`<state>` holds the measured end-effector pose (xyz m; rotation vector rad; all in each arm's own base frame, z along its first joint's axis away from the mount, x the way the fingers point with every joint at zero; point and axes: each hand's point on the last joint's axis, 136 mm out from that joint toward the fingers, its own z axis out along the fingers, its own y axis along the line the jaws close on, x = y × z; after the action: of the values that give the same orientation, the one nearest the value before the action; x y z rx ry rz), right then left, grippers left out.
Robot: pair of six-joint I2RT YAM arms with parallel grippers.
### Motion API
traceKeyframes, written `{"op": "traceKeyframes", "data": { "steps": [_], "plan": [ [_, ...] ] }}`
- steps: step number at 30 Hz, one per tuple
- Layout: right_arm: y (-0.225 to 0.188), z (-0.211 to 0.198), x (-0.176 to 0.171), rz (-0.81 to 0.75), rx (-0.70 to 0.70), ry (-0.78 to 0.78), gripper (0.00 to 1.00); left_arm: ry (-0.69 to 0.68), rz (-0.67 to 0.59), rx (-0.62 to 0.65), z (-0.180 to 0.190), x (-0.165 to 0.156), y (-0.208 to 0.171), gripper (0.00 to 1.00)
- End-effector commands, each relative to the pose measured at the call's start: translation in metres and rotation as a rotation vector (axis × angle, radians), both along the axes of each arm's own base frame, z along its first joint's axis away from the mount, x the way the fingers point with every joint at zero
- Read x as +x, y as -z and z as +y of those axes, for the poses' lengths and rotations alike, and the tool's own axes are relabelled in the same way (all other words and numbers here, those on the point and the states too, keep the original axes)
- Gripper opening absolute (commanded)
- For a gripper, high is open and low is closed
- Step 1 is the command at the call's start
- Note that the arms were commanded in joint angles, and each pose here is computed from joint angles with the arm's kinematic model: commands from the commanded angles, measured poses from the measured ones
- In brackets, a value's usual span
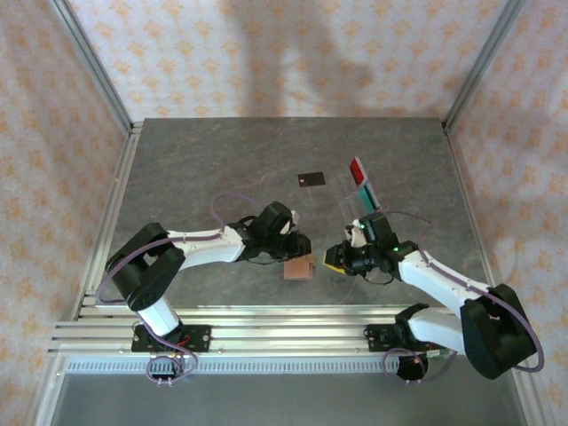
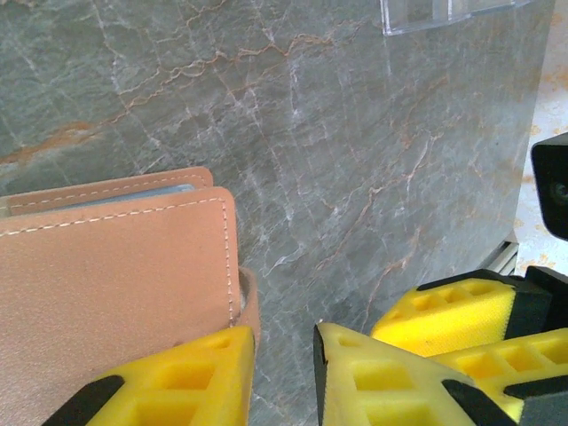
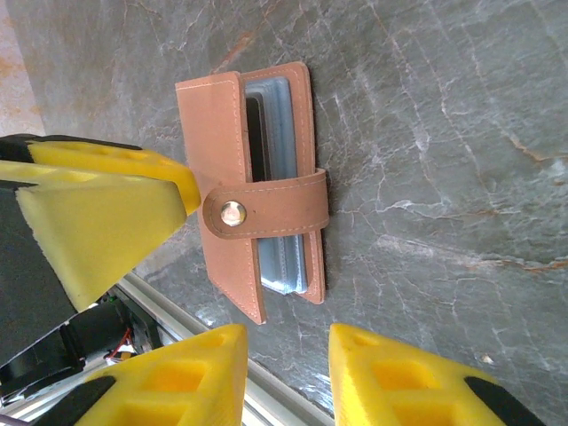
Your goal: Put the credit cards into the card holder
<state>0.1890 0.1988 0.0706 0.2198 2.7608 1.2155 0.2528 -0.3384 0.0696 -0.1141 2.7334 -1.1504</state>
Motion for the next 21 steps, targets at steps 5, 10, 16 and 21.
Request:
{"op": "traceKeyframes", "data": {
  "steps": [5,10,16,21],
  "plan": [
    [0.001,-0.004,-0.004,-0.001,-0.005,-0.006,0.29,0.025,-0.011,0.053,0.002,-0.004,0.001,0.26],
    [0.001,-0.004,-0.004,-0.002,-0.004,-0.007,0.30,0.025,-0.016,0.089,0.007,-0.005,0.003,0.35],
    [0.001,-0.004,-0.004,-0.001,-0.004,-0.007,0.30,0.037,-0.009,0.102,0.006,-0.007,0.006,0.33],
    [0.001,-0.004,-0.005,0.002,-0.006,-0.006,0.29,0.045,-0.004,0.094,0.001,-0.009,0.007,0.25]
  ]
}}
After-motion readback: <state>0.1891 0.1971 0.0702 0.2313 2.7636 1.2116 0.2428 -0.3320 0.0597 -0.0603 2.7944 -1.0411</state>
